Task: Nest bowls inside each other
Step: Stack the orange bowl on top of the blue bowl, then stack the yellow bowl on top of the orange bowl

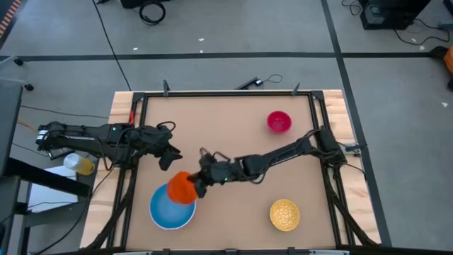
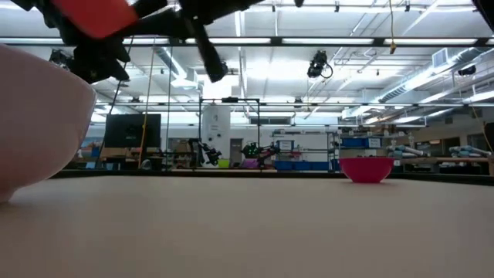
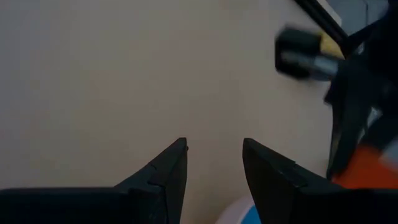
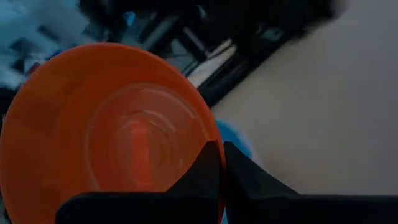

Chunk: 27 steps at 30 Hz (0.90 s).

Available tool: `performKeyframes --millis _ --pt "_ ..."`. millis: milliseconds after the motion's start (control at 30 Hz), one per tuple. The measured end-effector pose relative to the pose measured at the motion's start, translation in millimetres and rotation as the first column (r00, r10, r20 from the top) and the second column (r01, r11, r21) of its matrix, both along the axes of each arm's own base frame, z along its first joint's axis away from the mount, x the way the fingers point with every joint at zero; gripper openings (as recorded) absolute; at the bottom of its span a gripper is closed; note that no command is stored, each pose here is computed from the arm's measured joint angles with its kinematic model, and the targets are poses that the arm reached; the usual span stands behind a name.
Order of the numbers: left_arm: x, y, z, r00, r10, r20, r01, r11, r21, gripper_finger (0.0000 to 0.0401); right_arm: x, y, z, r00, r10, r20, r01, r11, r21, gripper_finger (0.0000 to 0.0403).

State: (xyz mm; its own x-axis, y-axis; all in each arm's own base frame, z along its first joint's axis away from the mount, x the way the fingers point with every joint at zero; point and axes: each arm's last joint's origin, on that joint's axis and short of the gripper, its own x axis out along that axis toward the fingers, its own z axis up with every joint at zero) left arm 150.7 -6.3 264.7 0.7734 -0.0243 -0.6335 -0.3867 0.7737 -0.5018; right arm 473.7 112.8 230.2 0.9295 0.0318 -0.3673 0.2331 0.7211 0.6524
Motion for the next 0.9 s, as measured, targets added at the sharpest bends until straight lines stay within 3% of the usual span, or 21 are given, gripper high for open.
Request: performKeyframes --millis 267,433,700,900 --pt "1.3 0.6 1.5 0.999 0.028 0.020 -0.029 1.000 0.001 0.0157 42.0 13.1 -1.6 0.990 0.059 -0.127 -0.067 0.996 -0.063 0.0009" --pt "0.9 0.7 1.2 0.999 0.037 0.016 -0.037 0.999 -0.004 0.0157 60.6 11.9 -24.3 0.960 0.098 -0.263 -0.118 0.991 -0.061 0.0024" --pt "0.5 1.2 0.8 0.998 0.063 0.010 -0.063 0.998 -0.007 0.0157 66.4 15.1 -30.2 0.935 0.159 -0.316 -0.183 0.982 -0.048 0.0145" --pt "0.3 2.3 0.4 0.995 0.099 0.008 -0.099 0.995 0.007 0.0157 47.2 2.2 6.7 0.927 0.035 -0.374 -0.104 0.981 -0.166 0.0218"
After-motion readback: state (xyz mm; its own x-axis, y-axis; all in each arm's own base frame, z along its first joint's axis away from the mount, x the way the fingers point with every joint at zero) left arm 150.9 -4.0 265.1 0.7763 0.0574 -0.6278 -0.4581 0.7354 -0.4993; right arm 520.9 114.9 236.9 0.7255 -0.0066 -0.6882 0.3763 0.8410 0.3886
